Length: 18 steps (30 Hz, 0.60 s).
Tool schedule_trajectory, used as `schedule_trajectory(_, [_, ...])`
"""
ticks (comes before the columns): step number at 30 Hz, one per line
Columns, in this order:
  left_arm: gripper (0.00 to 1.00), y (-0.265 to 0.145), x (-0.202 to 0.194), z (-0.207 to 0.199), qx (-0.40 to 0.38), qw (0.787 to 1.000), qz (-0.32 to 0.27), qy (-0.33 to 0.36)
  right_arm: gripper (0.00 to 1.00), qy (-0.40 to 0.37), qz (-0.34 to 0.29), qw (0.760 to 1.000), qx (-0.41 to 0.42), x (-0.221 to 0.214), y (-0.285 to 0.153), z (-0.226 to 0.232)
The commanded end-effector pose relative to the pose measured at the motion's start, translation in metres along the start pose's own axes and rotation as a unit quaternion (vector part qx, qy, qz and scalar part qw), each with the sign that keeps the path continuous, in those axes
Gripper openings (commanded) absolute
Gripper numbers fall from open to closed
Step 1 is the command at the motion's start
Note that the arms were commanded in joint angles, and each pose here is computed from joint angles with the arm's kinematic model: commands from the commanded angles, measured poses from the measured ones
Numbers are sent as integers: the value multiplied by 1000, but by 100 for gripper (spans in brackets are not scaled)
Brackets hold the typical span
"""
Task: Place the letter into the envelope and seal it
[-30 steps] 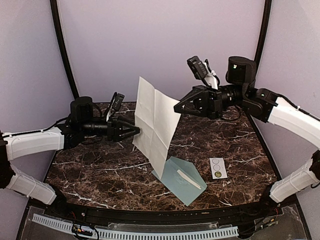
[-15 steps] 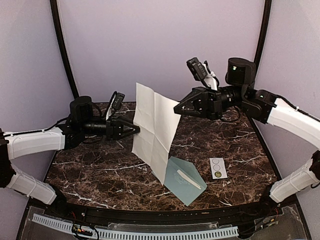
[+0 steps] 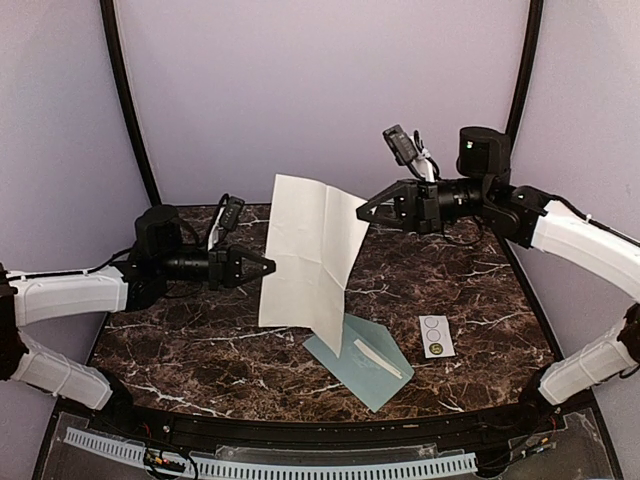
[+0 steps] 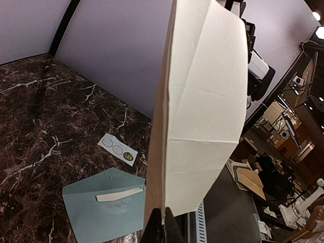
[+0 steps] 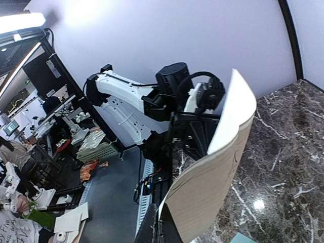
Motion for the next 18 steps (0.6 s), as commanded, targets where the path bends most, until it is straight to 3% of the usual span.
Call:
schedule_trajectory(1, [0,-6,11,-13,2,1000,-16,21,12,16,-48,997,-57,5,-27,-31])
schedule_trajectory(7, [0,-3,21,-16,-1,1000,12,24,59,90,-94,985,-114,-11,-67,-79])
schedule_trajectory(10, [0,-1,30,-21,-15,999,14,28,79,86,-98,981,-147,-17,-72,-86])
schedule_trajectory(13, [0,0,41,-27,-25,999,4,25,89,72,-108,982,-139,-21,-73,-78])
schedule_trajectory(18, [0,0,52,-36,-47,998,-10,34,96,54,-123,983,-122,-33,-72,-62])
Point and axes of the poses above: each gripper's point midway between its finger pads, its own y axis out along the fingers, its own z axis along the line the jaws close on, x = y × z, the point moved 4 cm from there along -y, back along the fingers, and after that the axes turned 3 degrees about y, right-handed, at the moved point
